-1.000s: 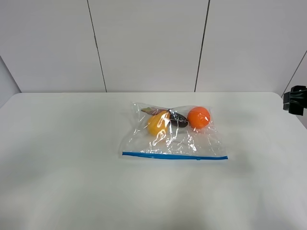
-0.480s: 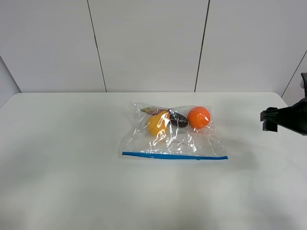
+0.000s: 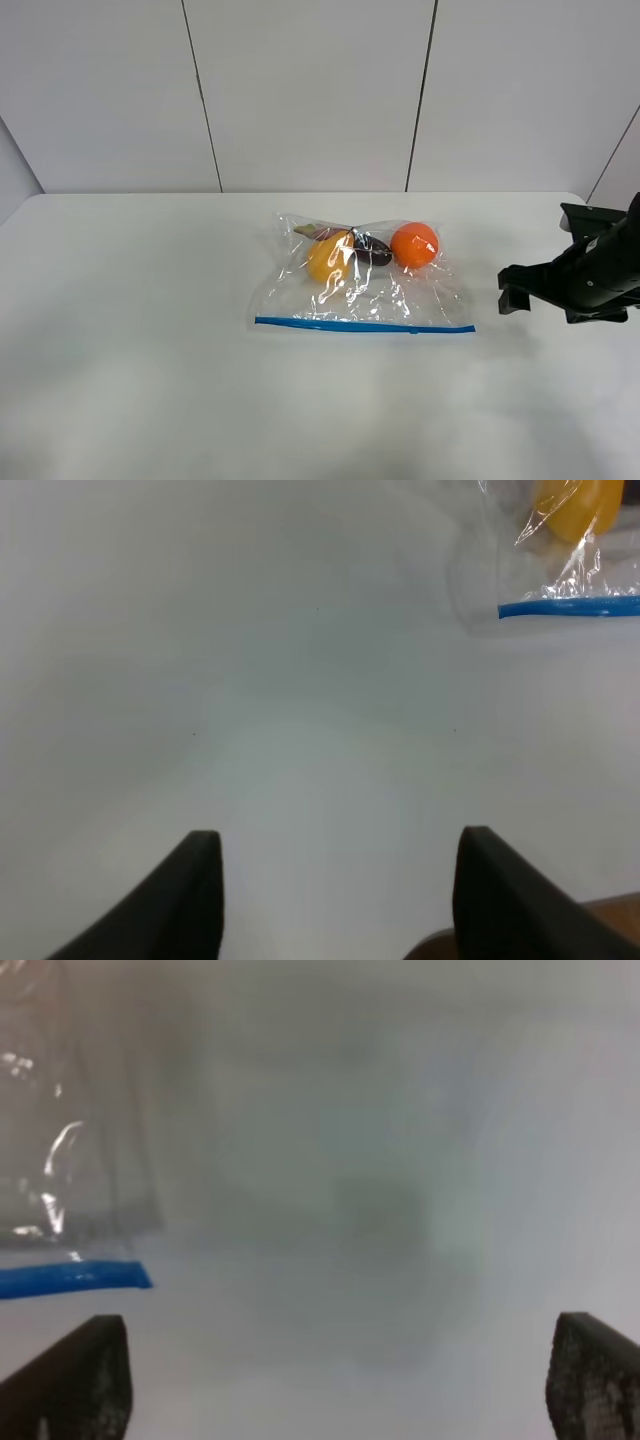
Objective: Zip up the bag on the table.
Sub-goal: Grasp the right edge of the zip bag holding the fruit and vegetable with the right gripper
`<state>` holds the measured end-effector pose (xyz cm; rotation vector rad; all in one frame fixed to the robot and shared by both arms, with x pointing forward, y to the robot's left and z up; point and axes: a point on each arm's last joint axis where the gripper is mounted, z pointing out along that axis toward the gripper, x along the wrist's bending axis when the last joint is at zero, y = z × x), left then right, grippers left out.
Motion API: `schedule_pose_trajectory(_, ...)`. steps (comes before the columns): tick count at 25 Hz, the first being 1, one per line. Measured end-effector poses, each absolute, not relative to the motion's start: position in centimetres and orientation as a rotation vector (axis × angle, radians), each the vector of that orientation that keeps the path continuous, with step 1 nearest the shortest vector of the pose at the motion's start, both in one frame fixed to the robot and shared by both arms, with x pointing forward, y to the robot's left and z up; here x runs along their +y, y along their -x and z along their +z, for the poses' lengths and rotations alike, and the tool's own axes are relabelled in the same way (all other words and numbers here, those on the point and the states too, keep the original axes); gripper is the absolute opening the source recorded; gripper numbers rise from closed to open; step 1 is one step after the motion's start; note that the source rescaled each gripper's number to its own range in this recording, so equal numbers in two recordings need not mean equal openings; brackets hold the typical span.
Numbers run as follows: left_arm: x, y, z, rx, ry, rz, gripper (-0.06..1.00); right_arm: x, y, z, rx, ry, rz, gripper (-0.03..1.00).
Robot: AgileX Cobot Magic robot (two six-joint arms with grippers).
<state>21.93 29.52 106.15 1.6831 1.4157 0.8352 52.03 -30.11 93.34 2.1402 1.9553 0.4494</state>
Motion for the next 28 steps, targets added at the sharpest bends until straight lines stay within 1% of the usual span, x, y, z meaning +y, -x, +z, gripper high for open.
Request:
schedule_pose_trajectory(3,29.5,-21.9,106.2,1.416,-1.683,0.835,1.00,-29.7,-53.1,93.0,1.993,-2.168,0.489,0.86)
schedule_pose_trajectory(8,29.5,-21.9,106.2,1.416,-1.683,0.835,1.00,-28.8,-55.4,93.9,2.075,-2.199,0.586,0.85)
schedule_pose_trajectory(11,29.5,-21.9,106.2,1.416,-1.683,0.835,1.00,-28.5,-56.2,93.5,2.113,-2.309,0.627,0.85)
schedule_pose_trajectory(14,29.5,-21.9,106.2,1.416,-1.683,0.835,1.00,-28.9,-56.5,91.7,2.116,-2.458,0.647,0.82)
schedule_pose_trajectory(17,29.5,-21.9,106.2,1.416,-1.683,0.835,1.00,-29.4,-56.6,90.9,2.124,-2.492,0.687,0.80)
schedule_pose_trajectory(21,29.5,-21.9,106.2,1.416,-1.683,0.836,1.00,-30.0,-56.9,91.1,2.102,-2.495,0.754,0.79)
schedule_pose_trajectory(23,29.5,-21.9,106.2,1.416,-1.683,0.836,1.00,-30.9,-56.9,90.8,2.066,-2.546,0.791,0.79)
schedule_pose_trajectory(27,29.5,-21.9,106.2,1.416,-1.683,0.836,1.00,-32.6,-56.6,89.0,2.045,-2.684,0.890,0.79)
schedule_pose_trajectory(28,29.5,-21.9,106.2,1.416,-1.683,0.836,1.00,-32.8,-56.7,88.5,2.047,-2.700,0.916,0.78)
